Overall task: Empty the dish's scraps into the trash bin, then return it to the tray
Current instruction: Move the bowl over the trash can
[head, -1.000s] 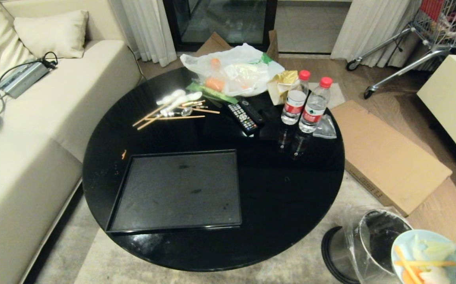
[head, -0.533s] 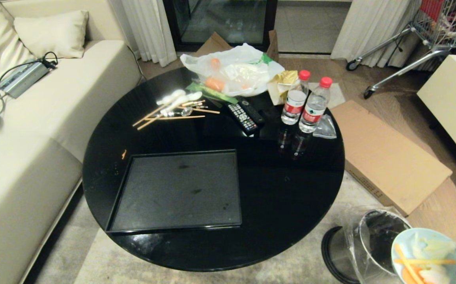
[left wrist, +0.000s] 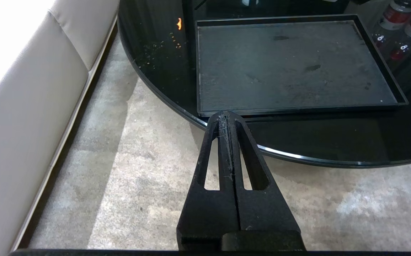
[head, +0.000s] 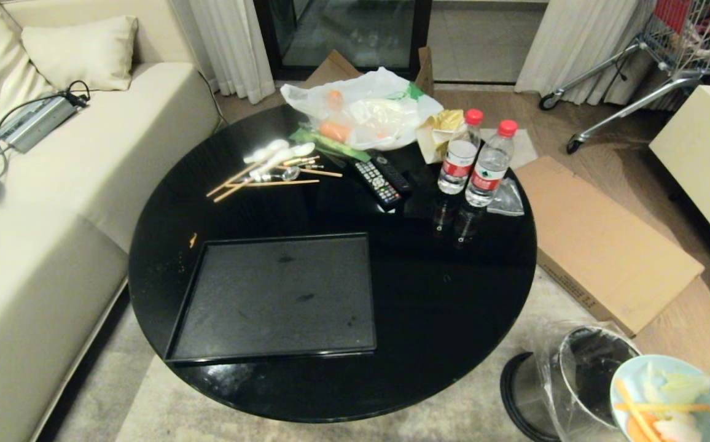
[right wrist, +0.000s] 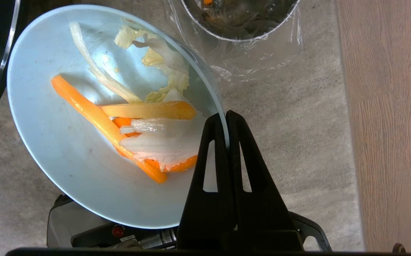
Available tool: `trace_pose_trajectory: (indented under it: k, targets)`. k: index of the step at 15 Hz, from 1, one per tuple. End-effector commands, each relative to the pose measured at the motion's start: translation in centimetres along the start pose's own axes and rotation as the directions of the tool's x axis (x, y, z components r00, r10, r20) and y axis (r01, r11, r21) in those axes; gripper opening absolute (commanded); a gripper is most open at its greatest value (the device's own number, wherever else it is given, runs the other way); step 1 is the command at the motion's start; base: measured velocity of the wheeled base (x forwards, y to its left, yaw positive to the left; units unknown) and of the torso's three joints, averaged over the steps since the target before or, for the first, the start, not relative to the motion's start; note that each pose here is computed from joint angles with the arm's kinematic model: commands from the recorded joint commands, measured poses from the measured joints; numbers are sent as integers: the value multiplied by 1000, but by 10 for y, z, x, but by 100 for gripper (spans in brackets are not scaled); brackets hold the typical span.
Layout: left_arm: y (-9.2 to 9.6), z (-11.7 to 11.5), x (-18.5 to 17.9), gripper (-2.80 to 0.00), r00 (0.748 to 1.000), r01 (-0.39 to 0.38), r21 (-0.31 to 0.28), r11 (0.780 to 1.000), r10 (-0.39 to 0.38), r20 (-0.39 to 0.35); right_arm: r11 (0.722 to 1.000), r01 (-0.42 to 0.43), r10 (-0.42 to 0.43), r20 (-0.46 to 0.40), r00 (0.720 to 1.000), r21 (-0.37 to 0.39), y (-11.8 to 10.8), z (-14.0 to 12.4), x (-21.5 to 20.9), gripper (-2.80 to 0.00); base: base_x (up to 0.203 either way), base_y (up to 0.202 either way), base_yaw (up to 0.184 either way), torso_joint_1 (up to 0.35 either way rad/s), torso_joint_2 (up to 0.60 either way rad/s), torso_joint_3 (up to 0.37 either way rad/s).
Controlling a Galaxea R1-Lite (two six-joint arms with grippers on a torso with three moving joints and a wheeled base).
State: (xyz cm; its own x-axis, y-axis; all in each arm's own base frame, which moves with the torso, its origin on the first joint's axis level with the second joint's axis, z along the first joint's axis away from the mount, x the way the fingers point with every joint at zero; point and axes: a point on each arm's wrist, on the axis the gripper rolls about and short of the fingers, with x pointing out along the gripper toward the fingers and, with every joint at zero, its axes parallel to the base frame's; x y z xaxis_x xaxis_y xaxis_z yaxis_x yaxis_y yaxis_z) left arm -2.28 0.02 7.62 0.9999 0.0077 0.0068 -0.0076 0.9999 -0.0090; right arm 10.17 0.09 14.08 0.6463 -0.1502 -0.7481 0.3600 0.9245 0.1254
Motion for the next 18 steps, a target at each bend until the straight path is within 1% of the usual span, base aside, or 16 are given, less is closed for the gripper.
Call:
trace_pose_trajectory:
  k: [1, 9, 18]
  targets:
    - [0, 0, 0, -280, 1000, 0, 0, 1000, 0, 1, 1000, 0, 0, -1, 1000, 2, 0, 0, 0, -280, 0, 0, 0, 0, 0, 0]
    - [0, 0, 0, -280, 1000, 0, 0, 1000, 0, 1, 1000, 0, 0, -8, 1000, 2, 0, 0, 1, -280, 1, 0, -7, 0, 1, 0]
    - [0, 0, 0, -280, 1000, 0, 0, 1000, 0, 1, 1000, 3, -3, -18, 1000, -1, 1, 1, 3, -280, 0, 10, -158, 3, 2, 2]
